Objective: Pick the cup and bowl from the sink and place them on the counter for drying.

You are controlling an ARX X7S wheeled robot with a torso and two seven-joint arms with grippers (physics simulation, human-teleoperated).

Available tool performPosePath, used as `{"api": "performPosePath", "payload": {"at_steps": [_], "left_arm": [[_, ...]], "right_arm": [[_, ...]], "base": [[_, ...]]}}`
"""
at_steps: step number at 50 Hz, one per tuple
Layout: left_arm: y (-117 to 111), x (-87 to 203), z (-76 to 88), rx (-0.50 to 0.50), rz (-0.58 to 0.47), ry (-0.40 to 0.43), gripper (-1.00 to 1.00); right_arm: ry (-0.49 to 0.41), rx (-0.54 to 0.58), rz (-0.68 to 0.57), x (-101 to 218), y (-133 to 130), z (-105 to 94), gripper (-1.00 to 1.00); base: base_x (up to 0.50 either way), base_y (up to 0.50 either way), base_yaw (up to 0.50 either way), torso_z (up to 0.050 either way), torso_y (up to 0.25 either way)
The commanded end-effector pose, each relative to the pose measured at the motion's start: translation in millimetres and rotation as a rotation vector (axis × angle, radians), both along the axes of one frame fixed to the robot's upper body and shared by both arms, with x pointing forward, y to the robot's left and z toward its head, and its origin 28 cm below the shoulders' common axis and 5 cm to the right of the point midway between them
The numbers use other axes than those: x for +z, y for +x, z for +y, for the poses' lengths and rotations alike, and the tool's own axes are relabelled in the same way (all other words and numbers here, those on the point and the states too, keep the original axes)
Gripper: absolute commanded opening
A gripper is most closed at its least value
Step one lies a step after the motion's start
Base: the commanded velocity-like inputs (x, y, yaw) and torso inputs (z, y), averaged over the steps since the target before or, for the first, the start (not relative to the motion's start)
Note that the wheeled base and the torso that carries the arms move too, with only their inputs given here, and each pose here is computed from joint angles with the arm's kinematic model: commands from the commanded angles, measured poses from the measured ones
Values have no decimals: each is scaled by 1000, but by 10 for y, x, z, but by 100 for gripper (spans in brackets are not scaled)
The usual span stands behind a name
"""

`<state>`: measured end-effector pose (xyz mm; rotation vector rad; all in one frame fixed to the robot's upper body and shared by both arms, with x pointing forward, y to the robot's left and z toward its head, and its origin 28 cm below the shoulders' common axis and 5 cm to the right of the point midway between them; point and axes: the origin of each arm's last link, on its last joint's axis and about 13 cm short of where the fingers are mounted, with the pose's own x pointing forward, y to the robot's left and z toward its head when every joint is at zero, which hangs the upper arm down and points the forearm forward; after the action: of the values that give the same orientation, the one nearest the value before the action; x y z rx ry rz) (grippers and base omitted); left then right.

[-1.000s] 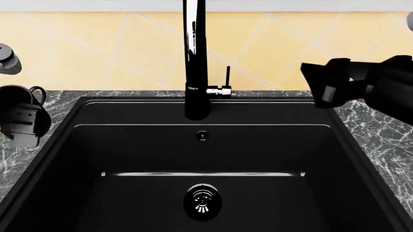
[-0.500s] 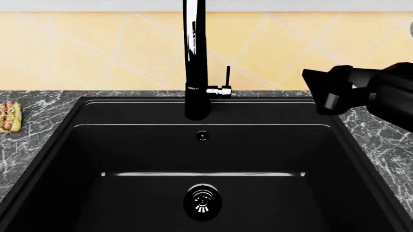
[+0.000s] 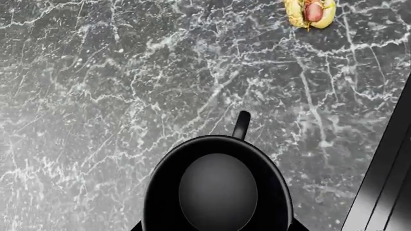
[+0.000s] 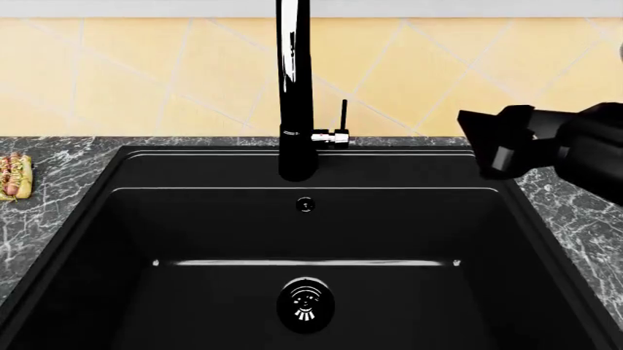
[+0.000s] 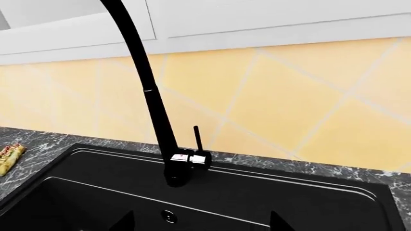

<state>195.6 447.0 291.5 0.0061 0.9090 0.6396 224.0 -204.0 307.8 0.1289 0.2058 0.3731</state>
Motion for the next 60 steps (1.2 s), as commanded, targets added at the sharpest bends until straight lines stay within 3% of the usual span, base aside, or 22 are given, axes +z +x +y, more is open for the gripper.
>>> {"api": "performPosePath", "payload": {"at_steps": [1, 11, 21, 33, 46, 47, 60], "left_arm": [[-22, -77, 157, 73, 3, -12, -100], [116, -284, 131, 73, 51, -20, -100], [82, -413, 161, 96, 71, -46, -100], [76, -482, 240, 130, 80, -64, -100], [113, -488, 184, 136, 83, -66, -100], [107, -476, 177, 126, 92, -73, 100], [151, -307, 182, 102, 68, -56, 100]], "right_arm": [[1, 6, 8, -17, 5, 12, 100], [6, 3, 13, -39, 12, 13, 100], [20, 4, 33, -116, 4, 17, 100], [26, 15, 53, -171, 20, 39, 100], [28, 10, 48, -143, -5, 26, 100], [28, 10, 48, -144, -7, 27, 100], [29, 3, 38, -103, -26, 5, 100]], "base": [[0, 0, 0, 0, 0], [0, 0, 0, 0, 0], [0, 0, 0, 0, 0], [0, 0, 0, 0, 1], [1, 0, 0, 0, 0], [0, 3, 0, 0, 0], [0, 0, 0, 0, 0]]}}
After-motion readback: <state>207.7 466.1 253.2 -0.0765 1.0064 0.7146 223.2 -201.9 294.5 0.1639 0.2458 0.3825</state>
